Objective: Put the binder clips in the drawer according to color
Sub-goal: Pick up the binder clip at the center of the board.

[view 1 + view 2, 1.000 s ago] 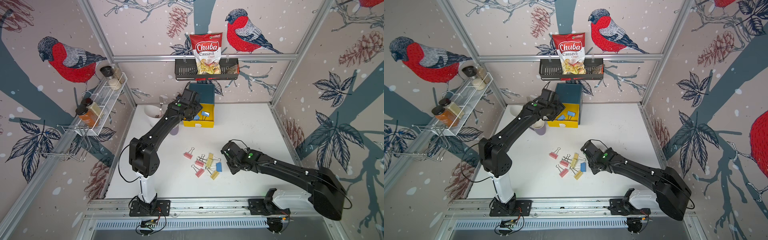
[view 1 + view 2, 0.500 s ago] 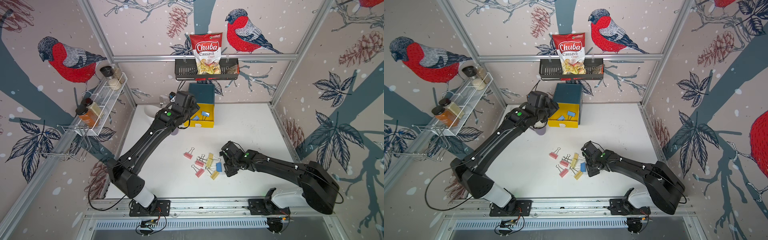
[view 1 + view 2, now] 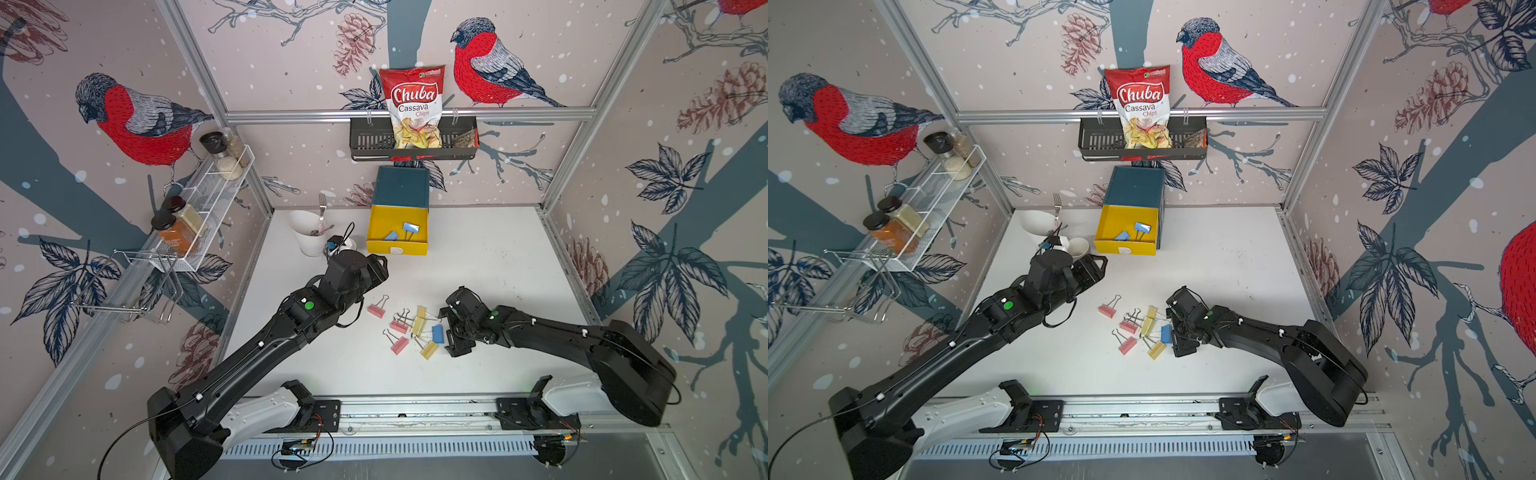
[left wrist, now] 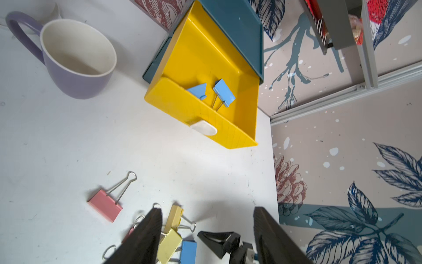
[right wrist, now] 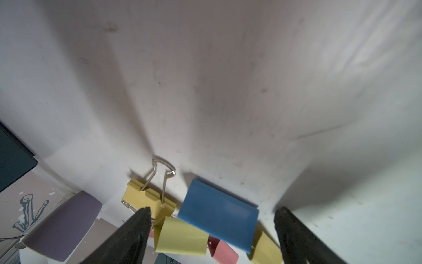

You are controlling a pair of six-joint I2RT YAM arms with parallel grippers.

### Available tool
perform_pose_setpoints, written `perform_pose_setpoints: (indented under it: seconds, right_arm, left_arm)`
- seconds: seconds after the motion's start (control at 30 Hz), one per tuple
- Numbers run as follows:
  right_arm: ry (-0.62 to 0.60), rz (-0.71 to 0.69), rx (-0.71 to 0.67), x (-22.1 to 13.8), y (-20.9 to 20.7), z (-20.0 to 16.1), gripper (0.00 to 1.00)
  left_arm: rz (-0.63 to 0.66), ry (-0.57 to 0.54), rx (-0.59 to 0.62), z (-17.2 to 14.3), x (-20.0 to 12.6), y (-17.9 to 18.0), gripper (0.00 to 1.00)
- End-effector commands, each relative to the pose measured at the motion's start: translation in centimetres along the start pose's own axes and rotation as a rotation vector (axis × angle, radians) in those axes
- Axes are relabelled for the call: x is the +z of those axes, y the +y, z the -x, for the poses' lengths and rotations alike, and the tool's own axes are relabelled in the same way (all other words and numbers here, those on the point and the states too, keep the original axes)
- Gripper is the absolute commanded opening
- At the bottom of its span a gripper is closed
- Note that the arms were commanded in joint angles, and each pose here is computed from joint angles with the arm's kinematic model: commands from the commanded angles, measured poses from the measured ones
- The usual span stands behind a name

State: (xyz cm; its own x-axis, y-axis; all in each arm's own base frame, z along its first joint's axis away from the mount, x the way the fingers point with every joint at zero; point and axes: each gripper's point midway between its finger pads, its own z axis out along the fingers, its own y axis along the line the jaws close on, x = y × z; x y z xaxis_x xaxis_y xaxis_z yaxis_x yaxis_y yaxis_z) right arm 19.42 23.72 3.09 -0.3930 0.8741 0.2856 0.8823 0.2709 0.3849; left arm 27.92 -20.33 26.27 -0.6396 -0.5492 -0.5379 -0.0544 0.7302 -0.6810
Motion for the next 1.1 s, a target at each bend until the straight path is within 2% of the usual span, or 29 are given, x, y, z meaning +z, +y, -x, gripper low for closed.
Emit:
perform_pose_setpoints:
  seconds: [0.0, 0.17, 0.33, 0.67, 0.87, 1.07]
  right_arm:
    - [0.013, 0.002, 0.085, 0.3, 0.0, -0.1, 0.87]
    - [0.013, -0.01, 0.103, 0.8, -0.1, -0.1, 0.83]
    - [-0.003, -0.033, 0.122, 1.2, -0.5, 0.4, 0.76]
    - [-0.029, -0.092, 0.14, 2.0, -1.2, 1.1, 0.72]
    - [-0.071, -0.154, 0.13, 2.3, -2.6, 1.9, 0.63]
    - [-0.096, -0.173, 0.107, 2.2, -2.7, 2.2, 0.61]
  left_arm:
    - [-0.005, 0.019, 0.031, -1.1, 0.0, 0.5, 0.66]
    - [0.028, 0.058, 0.025, -3.6, 0.3, 2.6, 0.65]
    - [0.055, 0.07, 0.023, -4.9, 0.2, 3.5, 0.63]
    - [0.073, 0.066, 0.03, -5.3, -0.2, 3.4, 0.62]
    - [0.069, 0.053, 0.024, -5.0, -0.5, 3.1, 0.61]
    - [0.066, 0.046, 0.02, -4.8, -0.7, 3.0, 0.61]
